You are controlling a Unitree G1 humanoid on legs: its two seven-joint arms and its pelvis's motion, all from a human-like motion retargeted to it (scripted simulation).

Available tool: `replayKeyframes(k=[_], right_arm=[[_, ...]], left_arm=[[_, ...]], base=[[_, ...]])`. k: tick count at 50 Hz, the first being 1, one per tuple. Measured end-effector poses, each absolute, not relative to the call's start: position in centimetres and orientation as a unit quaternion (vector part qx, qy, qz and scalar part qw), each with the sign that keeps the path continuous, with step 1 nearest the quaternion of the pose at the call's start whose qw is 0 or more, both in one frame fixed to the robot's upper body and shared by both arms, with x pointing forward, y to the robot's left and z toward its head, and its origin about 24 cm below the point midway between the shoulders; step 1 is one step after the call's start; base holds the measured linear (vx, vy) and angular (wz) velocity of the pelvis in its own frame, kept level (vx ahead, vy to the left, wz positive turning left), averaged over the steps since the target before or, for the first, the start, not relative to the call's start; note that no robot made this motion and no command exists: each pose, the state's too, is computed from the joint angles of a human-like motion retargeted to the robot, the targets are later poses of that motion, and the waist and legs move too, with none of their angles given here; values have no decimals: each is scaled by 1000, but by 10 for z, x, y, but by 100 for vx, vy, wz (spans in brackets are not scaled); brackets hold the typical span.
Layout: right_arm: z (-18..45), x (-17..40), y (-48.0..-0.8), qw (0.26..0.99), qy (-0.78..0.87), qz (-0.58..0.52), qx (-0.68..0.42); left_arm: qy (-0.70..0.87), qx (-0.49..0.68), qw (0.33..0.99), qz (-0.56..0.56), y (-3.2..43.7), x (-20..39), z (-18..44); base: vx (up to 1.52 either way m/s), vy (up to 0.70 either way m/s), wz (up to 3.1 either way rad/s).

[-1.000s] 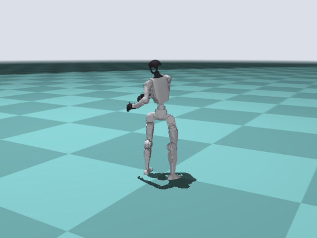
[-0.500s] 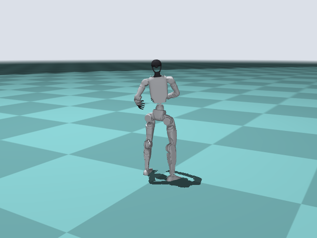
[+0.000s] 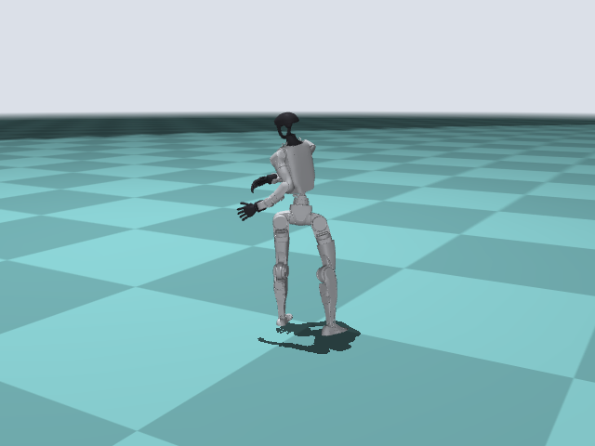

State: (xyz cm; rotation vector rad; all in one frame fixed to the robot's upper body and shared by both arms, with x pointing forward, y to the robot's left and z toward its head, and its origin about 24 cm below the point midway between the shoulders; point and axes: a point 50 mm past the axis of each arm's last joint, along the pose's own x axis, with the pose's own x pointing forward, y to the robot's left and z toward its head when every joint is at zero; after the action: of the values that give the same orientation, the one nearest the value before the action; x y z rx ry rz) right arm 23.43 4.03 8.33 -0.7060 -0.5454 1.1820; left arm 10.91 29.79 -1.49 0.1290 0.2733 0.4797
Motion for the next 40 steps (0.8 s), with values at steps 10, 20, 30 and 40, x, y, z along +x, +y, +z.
replayKeyframes(k=[10, 20, 30, 40], right_arm=[[78, 241, 27, 762, -233, 511, -323], [61, 260, -48, 829, -142, 433, -324], [62, 273, -145, 900, -77, 272, -333], [49, 244, -219, 943, -13, 121, -309]], left_arm=[[126, 68, 962, 234, 287, 128, -17], [75, 168, 979, 93, 282, 172, 15], [23, 227, 973, -22, 259, 210, 38], [-44, 192, 971, -135, 194, 241, 47]], base=[[-6, -8, -104], [-6, -17, -164], [-4, -29, -147], [3, -22, -128]])
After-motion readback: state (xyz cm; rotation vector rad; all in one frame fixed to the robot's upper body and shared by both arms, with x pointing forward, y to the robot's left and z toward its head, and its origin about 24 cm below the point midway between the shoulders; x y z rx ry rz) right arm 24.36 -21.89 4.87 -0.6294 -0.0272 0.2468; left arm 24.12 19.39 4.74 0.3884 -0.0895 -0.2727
